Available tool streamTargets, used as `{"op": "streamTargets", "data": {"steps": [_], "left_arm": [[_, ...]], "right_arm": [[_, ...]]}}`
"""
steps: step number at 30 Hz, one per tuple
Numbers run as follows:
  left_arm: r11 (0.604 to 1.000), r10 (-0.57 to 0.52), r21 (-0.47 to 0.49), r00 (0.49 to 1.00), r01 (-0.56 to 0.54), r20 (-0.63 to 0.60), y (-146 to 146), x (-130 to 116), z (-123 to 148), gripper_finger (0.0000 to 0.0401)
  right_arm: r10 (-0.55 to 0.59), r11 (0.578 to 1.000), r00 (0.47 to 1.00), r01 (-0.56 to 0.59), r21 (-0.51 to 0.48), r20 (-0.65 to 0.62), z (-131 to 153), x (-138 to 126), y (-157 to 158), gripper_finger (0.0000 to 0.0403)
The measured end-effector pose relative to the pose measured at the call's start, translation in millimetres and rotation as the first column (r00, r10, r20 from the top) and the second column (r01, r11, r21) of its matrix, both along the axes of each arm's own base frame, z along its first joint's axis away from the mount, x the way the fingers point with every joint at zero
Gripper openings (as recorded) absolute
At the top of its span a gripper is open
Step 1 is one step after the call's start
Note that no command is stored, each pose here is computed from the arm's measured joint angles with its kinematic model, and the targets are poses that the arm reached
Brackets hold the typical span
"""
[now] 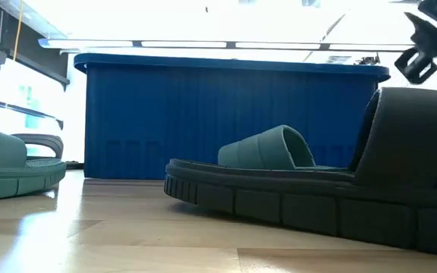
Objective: Pick and place slides into bin
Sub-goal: Put the black slipper into the blue bin
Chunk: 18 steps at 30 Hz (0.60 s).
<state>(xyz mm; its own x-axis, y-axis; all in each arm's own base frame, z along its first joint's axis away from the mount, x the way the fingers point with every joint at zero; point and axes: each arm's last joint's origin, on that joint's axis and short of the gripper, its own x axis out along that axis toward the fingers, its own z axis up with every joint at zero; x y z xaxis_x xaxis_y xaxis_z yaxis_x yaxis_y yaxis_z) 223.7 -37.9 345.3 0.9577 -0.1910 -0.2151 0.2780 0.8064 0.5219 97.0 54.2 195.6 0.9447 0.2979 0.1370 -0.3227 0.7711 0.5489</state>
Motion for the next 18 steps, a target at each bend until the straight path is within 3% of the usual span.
{"op": "streamTargets", "data": {"steps": [3, 7, 11, 14, 18], "left_arm": [[1.000, 0.003, 0.001, 1.000, -0.003, 0.001, 0.1, 0.0, 0.1, 0.0127], [0.999, 0.051, 0.010, 0.999, -0.052, 0.003, 1.5, 0.3, 0.1, 0.0127], [0.997, 0.070, 0.012, 0.998, -0.070, 0.003, 2.0, 0.3, 0.1, 0.0127], [0.997, 0.070, 0.012, 0.998, -0.070, 0.003, 2.0, 0.3, 0.1, 0.0127], [0.998, 0.070, 0.012, 0.998, -0.070, 0.003, 2.0, 0.3, 0.1, 0.0127]], "right_arm": [[0.013, 0.998, 0.999, -0.011, -0.058, 0.037, 28.0, 3.7, 5.7, 0.0140], [0.041, 0.970, 0.999, -0.032, -0.241, 0.032, 66.5, 16.8, 21.7, 0.0140], [0.023, 0.938, 0.975, -0.097, -0.332, -0.221, 75.8, 42.1, 49.1, 0.0139], [-0.005, 0.951, 0.885, -0.139, -0.275, -0.466, 66.8, 62.9, 73.4, 0.0139], [-0.087, 0.970, 0.687, -0.106, -0.218, -0.721, 48.9, 83.5, 101.6, 0.0139]]}}
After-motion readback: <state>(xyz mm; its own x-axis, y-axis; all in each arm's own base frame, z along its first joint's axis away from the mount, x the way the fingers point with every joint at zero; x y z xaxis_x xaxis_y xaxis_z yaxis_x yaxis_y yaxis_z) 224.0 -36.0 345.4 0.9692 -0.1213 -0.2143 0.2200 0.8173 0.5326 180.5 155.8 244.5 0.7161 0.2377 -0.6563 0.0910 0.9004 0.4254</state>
